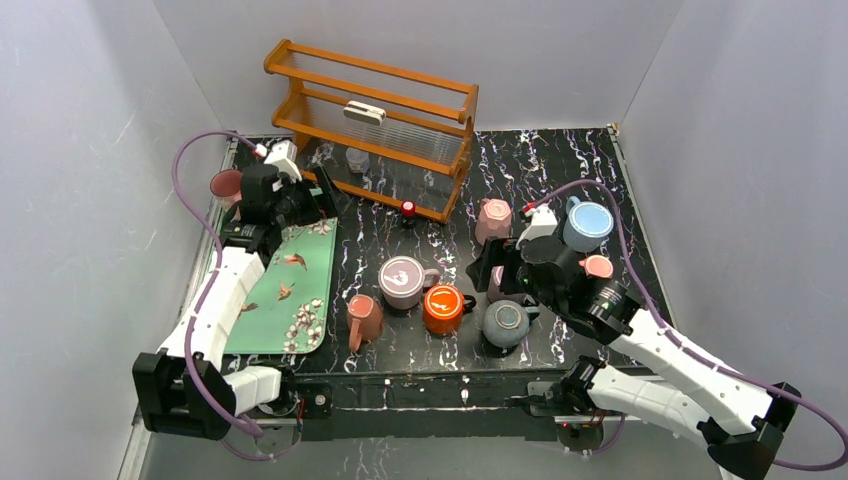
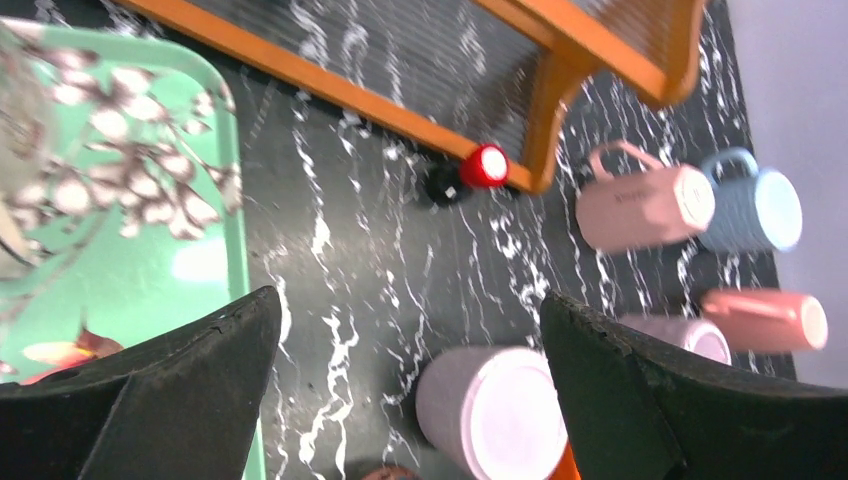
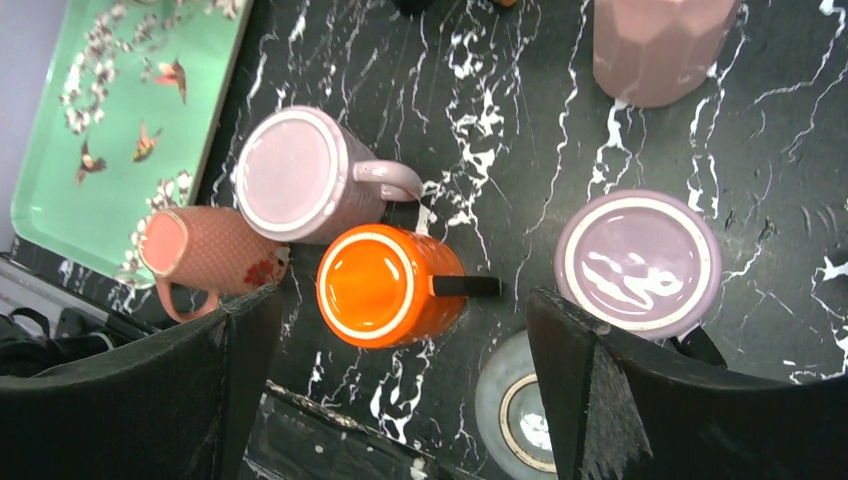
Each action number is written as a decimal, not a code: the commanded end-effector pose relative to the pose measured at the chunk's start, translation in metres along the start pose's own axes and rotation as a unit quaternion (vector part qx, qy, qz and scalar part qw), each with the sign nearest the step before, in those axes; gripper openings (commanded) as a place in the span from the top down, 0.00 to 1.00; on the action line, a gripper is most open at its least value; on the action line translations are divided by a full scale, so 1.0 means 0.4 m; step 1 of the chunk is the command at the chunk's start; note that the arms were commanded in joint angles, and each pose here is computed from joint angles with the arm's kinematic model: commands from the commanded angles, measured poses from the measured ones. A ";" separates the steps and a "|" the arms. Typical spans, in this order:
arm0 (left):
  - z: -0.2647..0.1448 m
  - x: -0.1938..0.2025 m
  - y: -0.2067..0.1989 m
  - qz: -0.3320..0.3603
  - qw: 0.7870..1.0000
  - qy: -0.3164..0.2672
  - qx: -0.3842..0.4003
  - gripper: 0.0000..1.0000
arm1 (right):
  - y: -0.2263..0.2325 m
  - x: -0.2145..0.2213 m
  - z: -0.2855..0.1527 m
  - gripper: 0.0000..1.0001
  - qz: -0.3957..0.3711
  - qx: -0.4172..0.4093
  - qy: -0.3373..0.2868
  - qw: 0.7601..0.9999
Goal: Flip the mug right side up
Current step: Place the cup on the tray, then turn over the cup at the corner of the board.
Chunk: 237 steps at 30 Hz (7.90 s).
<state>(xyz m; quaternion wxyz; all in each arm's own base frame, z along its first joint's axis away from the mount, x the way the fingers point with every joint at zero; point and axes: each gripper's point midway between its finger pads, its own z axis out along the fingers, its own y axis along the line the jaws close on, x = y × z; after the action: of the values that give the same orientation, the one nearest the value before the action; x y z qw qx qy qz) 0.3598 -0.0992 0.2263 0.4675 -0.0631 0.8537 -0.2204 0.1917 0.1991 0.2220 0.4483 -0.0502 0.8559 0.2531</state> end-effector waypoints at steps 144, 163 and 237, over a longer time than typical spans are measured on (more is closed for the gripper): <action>-0.082 0.228 0.025 0.027 0.998 0.052 0.035 0.02 | 0.045 0.336 0.227 0.88 -0.502 -0.371 0.233 0.746; -0.099 0.186 -0.035 -0.003 0.996 0.039 0.076 0.02 | 0.116 0.196 0.100 0.99 -0.465 -0.358 0.150 0.795; -0.321 0.029 -0.523 -0.160 0.858 -0.026 0.488 0.54 | 0.548 -0.398 -0.092 0.99 0.110 -0.527 -0.200 0.818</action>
<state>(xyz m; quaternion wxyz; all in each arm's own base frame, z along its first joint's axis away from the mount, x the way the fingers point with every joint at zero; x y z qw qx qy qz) 0.2288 -0.2483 0.3434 0.3883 0.0102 0.6300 -0.6724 0.2123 0.3620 0.3789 0.4450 -0.1099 0.5856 0.6686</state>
